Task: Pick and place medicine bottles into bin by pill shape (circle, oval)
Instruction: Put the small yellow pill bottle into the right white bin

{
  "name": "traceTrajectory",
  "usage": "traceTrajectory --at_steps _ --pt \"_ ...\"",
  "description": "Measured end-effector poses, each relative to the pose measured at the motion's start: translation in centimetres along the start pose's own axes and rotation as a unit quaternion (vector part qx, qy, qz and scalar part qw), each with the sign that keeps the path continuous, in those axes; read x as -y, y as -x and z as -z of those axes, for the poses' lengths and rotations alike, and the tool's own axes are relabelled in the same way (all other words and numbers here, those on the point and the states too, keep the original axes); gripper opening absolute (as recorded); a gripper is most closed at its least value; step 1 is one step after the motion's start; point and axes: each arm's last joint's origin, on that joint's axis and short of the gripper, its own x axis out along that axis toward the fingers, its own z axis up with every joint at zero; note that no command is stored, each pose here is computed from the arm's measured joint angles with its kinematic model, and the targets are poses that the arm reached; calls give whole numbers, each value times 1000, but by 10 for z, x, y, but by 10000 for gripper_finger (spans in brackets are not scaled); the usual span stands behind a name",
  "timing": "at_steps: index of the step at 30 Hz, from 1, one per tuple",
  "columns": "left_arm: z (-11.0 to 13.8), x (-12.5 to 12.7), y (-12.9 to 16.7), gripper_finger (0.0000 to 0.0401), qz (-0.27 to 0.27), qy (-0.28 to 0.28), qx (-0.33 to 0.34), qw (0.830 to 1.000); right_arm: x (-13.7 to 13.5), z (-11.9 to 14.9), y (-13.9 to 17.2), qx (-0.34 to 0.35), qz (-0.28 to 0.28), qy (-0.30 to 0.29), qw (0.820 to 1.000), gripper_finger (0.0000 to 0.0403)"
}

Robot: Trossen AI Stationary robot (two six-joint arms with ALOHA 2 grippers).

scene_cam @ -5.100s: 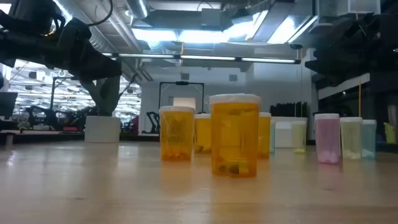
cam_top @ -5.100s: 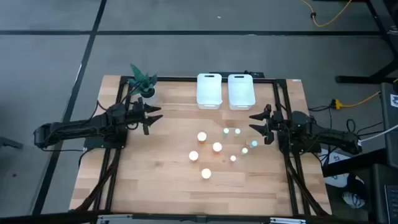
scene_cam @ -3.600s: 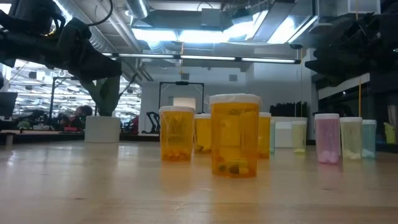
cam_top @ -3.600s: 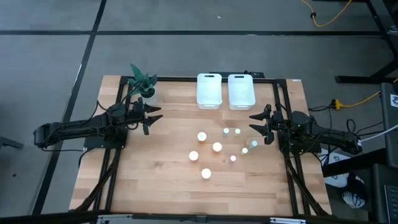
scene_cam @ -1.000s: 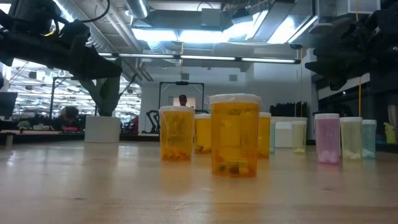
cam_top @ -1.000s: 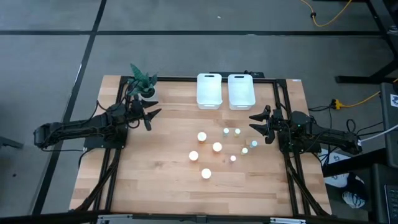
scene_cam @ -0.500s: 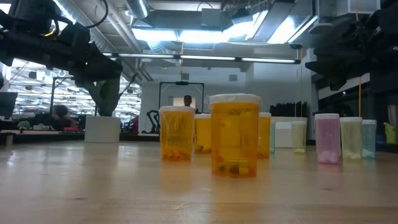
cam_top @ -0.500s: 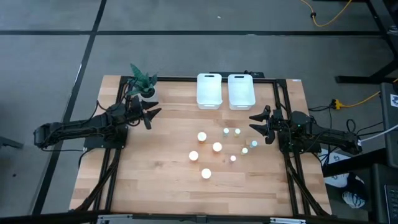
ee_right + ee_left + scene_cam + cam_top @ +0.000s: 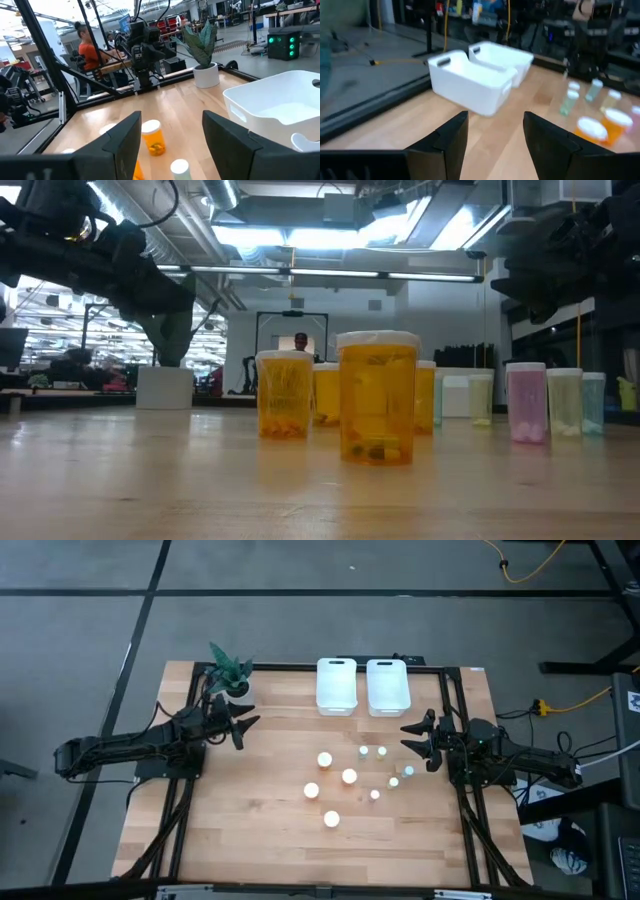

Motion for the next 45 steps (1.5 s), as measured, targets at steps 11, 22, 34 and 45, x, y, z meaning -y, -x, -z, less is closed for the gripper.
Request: traceTrajectory --at_steps 11,22,34,45 --pt "9 2 1 182 61 29 -58 996 1 4 -3 -25 2 -25 999 212" --pt "10 6 1 182 120 41 -73 989 6 18 -12 -107 23 -34 993 212" --pt "17 4 2 182 112 39 -111 987 -4 -13 -17 -134 2 -38 990 212" --pt "27 0 4 182 62 81 -162 981 -16 -69 -33 -328 119 -141 927 212"
